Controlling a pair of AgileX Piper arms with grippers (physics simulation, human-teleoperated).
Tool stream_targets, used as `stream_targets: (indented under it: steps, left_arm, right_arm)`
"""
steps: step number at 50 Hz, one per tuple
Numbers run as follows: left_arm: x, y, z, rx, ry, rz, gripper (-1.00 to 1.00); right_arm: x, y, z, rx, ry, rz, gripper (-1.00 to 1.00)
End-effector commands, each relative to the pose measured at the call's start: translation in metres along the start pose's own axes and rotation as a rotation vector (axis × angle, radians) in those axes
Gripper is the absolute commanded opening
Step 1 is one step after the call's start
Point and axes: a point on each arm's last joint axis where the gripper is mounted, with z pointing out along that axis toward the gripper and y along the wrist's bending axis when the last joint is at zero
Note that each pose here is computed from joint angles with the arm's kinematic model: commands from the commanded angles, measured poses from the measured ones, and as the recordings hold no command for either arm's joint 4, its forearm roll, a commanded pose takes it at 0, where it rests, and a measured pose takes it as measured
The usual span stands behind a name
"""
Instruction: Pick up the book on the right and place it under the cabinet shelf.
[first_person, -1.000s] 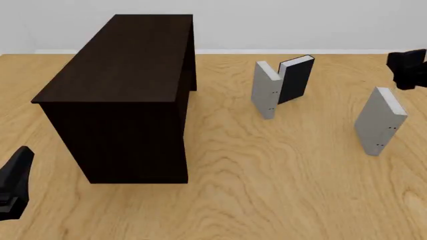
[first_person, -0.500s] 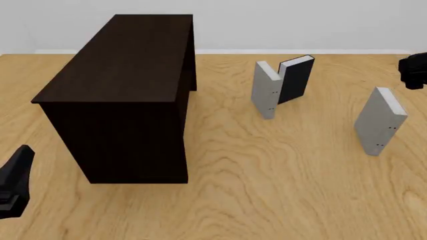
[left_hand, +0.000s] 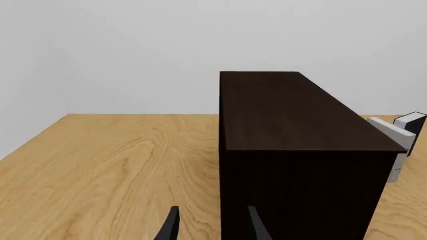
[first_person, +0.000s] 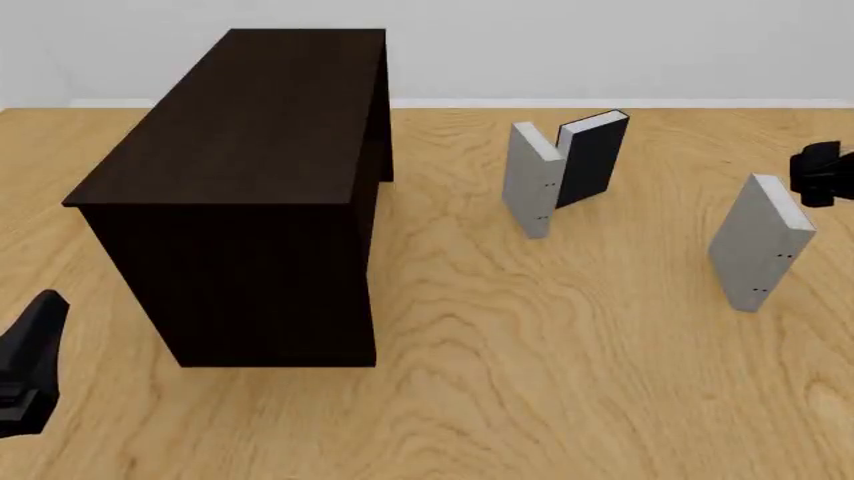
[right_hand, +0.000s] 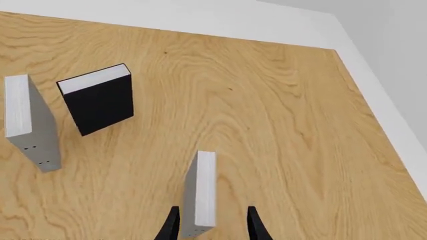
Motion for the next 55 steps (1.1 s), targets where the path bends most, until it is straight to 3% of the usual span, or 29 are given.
stream_targets:
  steps: [1, 25, 55]
  left_arm:
    - [0.000, 0.000, -0.001, 0.000, 0.000, 0.000, 1.00]
    - [0.000, 0.000, -0.001, -0.001, -0.002, 0.004, 1.00]
    - [0.000, 0.000, -0.001, -0.002, -0.003, 0.006, 1.00]
  right_arm:
    - [0.014, 0.002, 0.014, -0.004, 0.037, 0.011, 1.00]
    - [0.049, 0.006, 0.057, -0.006, 0.114, 0.046, 1.00]
    - [0.088, 0.014, 0.087, -0.013, 0.181, 0.081, 1.00]
